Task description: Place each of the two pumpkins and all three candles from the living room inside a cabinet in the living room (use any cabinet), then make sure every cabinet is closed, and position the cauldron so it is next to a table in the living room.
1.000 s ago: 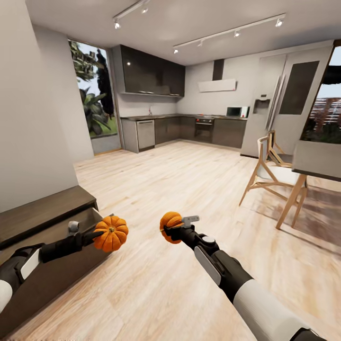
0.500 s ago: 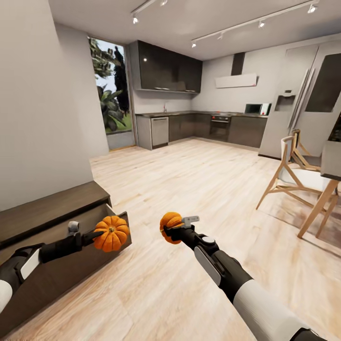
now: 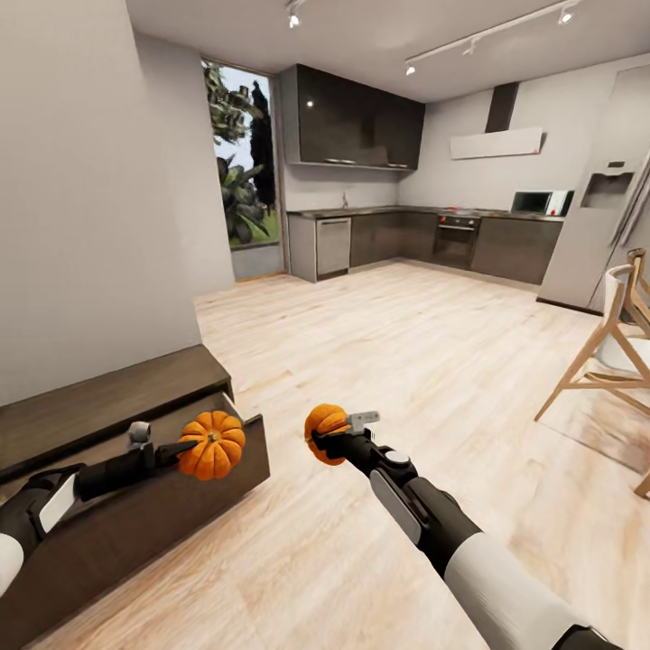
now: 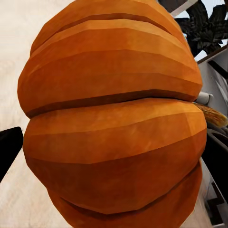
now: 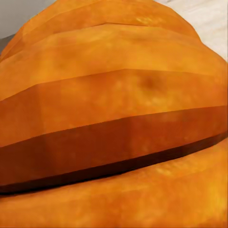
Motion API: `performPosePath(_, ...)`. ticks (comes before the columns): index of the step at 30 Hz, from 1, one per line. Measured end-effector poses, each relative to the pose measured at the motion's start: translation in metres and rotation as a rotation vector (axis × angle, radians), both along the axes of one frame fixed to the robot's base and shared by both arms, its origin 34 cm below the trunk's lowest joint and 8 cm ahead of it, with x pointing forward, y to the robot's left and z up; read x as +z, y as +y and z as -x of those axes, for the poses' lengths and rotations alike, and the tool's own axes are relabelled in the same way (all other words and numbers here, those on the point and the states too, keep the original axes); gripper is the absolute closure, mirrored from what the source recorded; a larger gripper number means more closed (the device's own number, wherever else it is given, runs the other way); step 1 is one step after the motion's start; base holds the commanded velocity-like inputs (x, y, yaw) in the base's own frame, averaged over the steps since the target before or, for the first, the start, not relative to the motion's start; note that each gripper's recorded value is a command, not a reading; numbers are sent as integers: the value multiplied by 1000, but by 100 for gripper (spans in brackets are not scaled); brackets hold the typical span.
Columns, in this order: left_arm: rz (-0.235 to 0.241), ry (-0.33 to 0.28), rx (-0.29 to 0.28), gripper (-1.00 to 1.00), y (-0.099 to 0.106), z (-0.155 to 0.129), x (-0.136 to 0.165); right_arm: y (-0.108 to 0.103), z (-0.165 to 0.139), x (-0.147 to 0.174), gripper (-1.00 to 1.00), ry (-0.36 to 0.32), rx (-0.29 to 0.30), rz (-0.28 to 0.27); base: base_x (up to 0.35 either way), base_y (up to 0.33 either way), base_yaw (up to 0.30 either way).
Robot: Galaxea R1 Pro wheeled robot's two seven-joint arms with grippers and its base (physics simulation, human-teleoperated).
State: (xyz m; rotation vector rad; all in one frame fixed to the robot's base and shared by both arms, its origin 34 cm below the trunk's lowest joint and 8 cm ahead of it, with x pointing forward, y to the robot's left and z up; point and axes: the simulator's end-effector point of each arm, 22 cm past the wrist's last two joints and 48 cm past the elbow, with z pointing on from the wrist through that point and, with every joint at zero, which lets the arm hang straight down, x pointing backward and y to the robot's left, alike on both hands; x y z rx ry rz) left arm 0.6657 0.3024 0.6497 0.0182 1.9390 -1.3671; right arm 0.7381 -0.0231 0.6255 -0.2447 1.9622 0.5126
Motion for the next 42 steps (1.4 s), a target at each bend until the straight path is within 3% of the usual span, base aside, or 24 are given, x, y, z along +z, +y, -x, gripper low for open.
performPosePath(16,2,18,0,100,0,-1,-10,0,-1,-12,100,18,-1,0,283,0,192)
performPosePath(42,3,48,2,100,-1,-2,-27,0,-1,-28,100,39,4,1,4,0,215)
